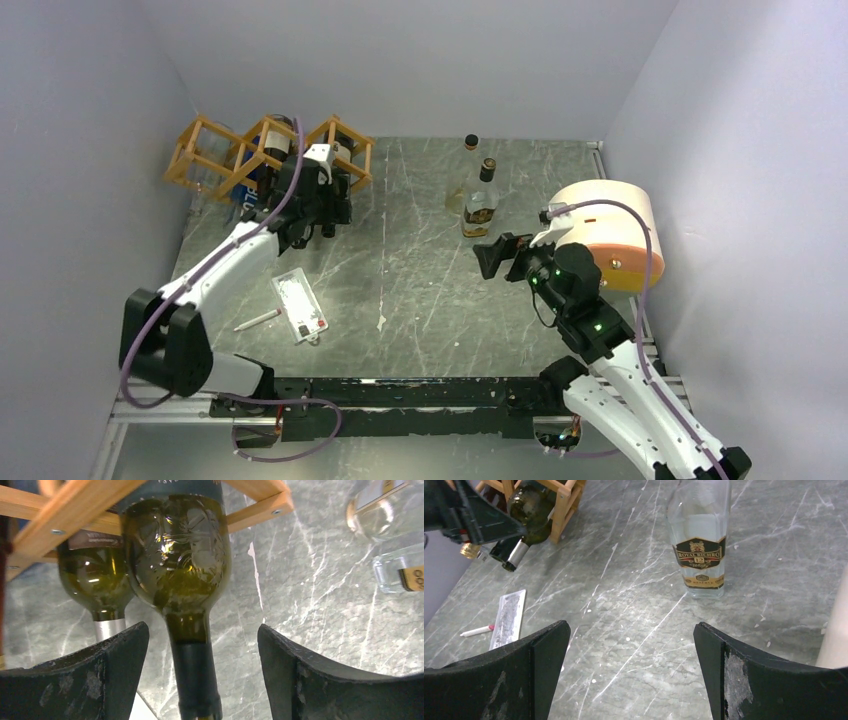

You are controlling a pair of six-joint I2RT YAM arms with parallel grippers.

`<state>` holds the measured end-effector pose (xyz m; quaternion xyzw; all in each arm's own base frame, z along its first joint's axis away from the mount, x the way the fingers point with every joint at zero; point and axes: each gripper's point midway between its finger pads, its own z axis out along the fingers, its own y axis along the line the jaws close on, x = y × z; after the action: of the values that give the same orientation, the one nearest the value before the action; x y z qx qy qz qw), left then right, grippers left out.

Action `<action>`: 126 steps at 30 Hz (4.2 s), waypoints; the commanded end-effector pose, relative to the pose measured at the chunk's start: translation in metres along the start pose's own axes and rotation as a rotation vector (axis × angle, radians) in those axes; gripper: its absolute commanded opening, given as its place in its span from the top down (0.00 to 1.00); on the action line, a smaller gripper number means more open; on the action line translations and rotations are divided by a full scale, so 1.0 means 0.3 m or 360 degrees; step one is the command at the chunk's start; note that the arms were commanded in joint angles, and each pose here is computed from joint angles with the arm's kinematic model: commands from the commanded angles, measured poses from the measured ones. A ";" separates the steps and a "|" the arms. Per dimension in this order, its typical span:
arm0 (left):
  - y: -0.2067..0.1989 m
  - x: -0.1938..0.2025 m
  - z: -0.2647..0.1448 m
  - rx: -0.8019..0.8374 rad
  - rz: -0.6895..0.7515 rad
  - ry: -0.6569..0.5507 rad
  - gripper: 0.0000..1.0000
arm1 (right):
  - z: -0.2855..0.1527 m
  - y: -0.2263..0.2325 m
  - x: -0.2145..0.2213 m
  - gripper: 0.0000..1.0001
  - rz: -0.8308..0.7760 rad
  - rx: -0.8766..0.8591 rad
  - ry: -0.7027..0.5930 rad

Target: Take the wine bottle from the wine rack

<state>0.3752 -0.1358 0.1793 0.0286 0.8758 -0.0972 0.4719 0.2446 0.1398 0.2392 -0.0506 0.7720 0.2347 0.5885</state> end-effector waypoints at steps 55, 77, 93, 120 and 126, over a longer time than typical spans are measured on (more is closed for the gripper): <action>-0.005 0.162 -0.114 0.0118 -0.0384 0.0165 0.87 | -0.019 0.036 0.016 0.00 -0.0028 -0.0128 -0.0011; -0.042 0.207 -0.361 0.0283 -0.0567 0.0121 0.93 | 0.007 0.061 0.046 0.00 -0.0025 -0.0184 0.0094; -0.216 0.265 -0.485 0.0737 -0.0433 0.0346 0.93 | 0.039 0.136 0.013 0.00 -0.0026 -0.0341 0.0131; -0.418 0.542 -0.601 0.1118 -0.0004 0.0960 0.93 | 0.072 0.743 0.384 0.00 -0.1926 -0.1526 0.0074; -0.432 0.542 -0.620 0.1217 0.0033 0.0936 0.93 | 0.131 0.731 0.410 0.00 -0.2131 -0.1435 0.0057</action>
<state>0.1082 -0.2083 0.1291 0.1773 0.9236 -0.3221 0.1088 0.1519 0.3651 0.1809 -0.7132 0.4638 0.1750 0.4956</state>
